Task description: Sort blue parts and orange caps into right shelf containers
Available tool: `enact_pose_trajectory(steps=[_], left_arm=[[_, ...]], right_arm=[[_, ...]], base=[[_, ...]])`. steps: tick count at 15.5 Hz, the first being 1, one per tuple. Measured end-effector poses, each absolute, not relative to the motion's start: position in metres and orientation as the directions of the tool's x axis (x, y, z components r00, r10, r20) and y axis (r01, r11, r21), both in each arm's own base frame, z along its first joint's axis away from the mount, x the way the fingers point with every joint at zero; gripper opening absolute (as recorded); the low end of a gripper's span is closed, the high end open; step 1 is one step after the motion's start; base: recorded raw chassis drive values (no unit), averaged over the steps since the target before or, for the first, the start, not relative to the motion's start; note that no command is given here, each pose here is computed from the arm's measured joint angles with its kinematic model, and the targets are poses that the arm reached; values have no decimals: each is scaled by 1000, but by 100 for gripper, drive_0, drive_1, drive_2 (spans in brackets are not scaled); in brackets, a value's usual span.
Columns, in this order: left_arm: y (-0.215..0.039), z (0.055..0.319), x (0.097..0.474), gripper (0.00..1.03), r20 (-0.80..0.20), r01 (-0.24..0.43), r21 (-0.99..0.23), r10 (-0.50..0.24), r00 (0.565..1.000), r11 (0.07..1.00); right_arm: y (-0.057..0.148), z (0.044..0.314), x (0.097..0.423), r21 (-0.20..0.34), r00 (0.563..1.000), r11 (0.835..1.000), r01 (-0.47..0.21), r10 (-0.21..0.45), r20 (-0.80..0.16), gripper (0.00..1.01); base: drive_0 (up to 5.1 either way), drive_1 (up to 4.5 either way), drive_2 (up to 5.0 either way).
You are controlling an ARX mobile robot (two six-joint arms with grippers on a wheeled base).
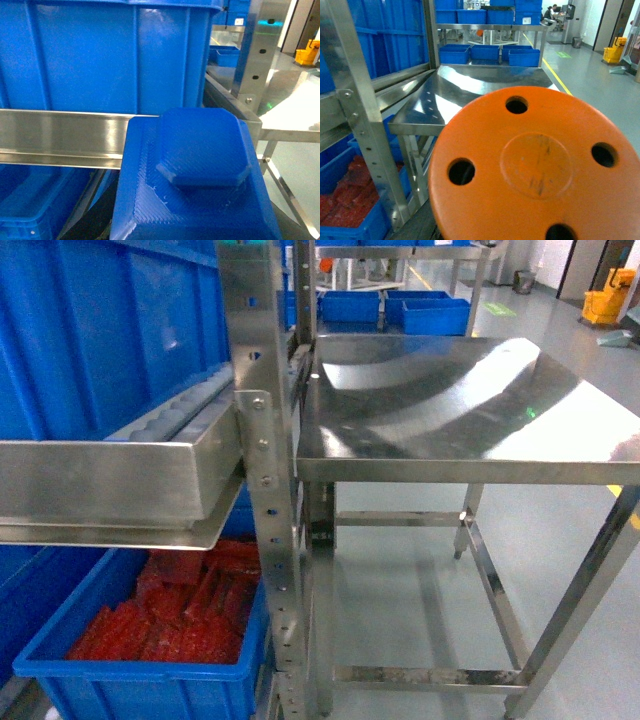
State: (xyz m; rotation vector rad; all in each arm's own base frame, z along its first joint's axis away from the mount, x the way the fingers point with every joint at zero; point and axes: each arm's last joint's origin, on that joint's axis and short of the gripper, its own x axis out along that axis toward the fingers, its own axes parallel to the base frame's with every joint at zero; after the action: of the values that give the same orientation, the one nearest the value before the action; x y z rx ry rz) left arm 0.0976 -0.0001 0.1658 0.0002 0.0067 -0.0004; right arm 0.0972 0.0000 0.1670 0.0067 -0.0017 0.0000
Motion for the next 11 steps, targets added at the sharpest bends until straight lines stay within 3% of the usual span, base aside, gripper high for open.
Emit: enact_pose_trajectory(steps=[11], left_arm=[[0,166,98,42,-6,0,0,0,1000,1000]], right_arm=[[0,167,97,7,1000,1000,0,0,1,45]], base=[[-499,238,238]])
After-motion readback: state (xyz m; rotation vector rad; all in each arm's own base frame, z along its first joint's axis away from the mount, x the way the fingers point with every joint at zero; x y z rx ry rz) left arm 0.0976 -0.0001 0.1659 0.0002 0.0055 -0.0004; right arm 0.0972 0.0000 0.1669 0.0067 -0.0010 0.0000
